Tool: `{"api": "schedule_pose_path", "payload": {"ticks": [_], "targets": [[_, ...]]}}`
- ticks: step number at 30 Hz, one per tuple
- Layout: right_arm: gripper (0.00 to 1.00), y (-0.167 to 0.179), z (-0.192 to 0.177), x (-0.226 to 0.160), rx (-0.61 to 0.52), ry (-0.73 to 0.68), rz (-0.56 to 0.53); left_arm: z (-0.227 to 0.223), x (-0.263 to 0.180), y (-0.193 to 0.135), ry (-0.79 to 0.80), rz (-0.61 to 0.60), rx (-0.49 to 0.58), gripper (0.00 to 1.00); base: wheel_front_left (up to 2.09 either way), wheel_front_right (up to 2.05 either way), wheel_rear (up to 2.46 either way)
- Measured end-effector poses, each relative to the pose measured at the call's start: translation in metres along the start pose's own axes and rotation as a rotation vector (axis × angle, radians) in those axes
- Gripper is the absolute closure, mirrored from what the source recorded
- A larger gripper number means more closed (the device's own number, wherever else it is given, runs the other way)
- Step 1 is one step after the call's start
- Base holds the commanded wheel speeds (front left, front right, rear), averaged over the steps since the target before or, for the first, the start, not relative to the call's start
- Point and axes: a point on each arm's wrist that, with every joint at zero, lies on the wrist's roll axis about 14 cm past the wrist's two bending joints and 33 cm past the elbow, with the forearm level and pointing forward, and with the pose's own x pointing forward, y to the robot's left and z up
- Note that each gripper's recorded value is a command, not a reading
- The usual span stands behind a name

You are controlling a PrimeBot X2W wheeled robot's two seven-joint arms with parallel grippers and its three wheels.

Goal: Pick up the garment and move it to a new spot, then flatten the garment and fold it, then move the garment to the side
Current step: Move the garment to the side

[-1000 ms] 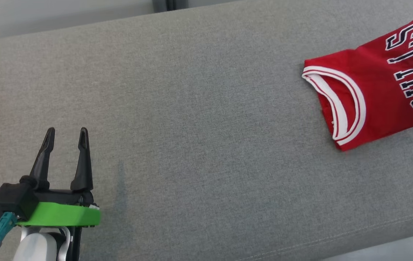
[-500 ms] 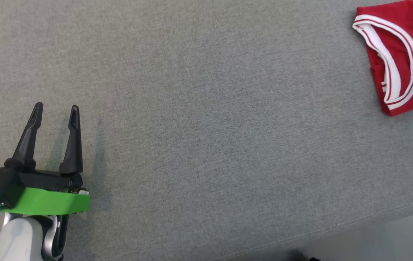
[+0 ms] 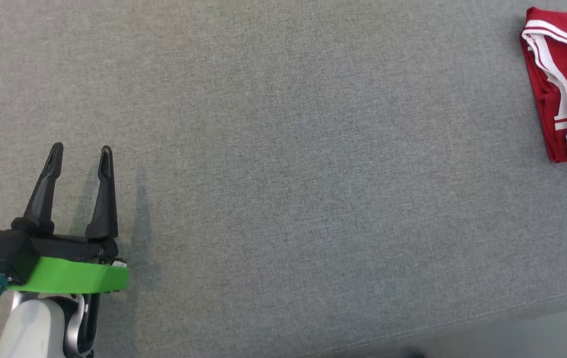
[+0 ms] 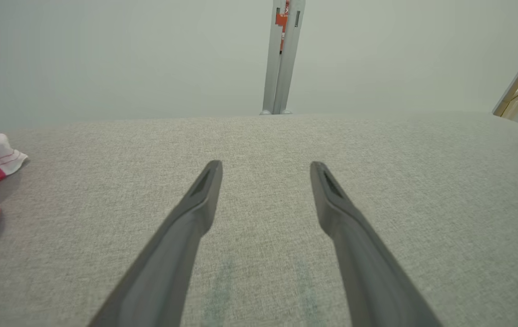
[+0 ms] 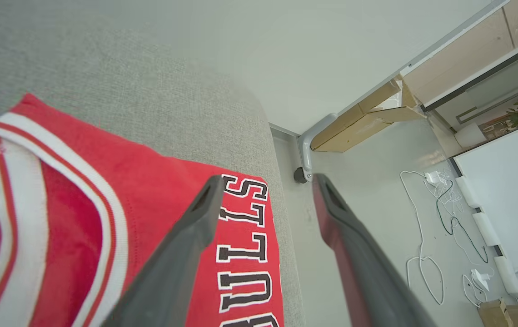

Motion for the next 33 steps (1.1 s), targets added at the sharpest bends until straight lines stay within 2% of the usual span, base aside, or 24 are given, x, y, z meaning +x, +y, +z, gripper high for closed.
{"api": "schedule_pose_path", "payload": {"ticks": [3, 6, 11, 12, 13, 19, 26, 33], "targets": [[0.0, 0.007, 0.016, -0.007, 0.004, -0.074, 0.018, 0.006, -0.004, -0.004, -0.018, 0.009, -0.02, 0.0, 0.0, 0.0, 0.0], [0.0, 0.015, 0.033, -0.017, 0.062, -0.149, 0.033, 0.013, -0.012, -0.005, -0.03, 0.03, -0.035, 0.0, 0.0, 0.0, 0.0], [0.0, 0.046, 0.067, -0.047, 0.266, -0.304, 0.085, 0.021, -0.035, -0.003, -0.039, 0.082, -0.053, 0.0, 0.0, 0.0, 0.0], [0.0, 0.059, 0.081, -0.063, 0.387, -0.372, 0.112, 0.029, -0.044, -0.002, -0.056, 0.1, -0.055, 0.0, 0.0, 0.0, 0.0], [0.0, 0.067, 0.087, -0.073, 0.433, -0.403, 0.129, 0.034, -0.049, -0.001, -0.067, 0.111, -0.054, 0.0, 0.0, 0.0, 0.0], [0.0, 0.092, 0.096, -0.123, 0.554, -0.495, 0.19, 0.054, -0.082, 0.007, -0.121, 0.177, -0.054, 0.0, 0.0, 0.0, 0.0], [0.0, 0.117, 0.099, -0.166, 0.6, -0.523, 0.266, 0.066, -0.111, 0.012, -0.159, 0.23, -0.046, 0.0, 0.0, 0.0, 0.0], [0.0, 0.131, 0.085, -0.193, 0.587, -0.495, 0.288, 0.063, -0.126, 0.01, -0.154, 0.241, -0.053, 0.0, 0.0, 0.0, 0.0]]}}
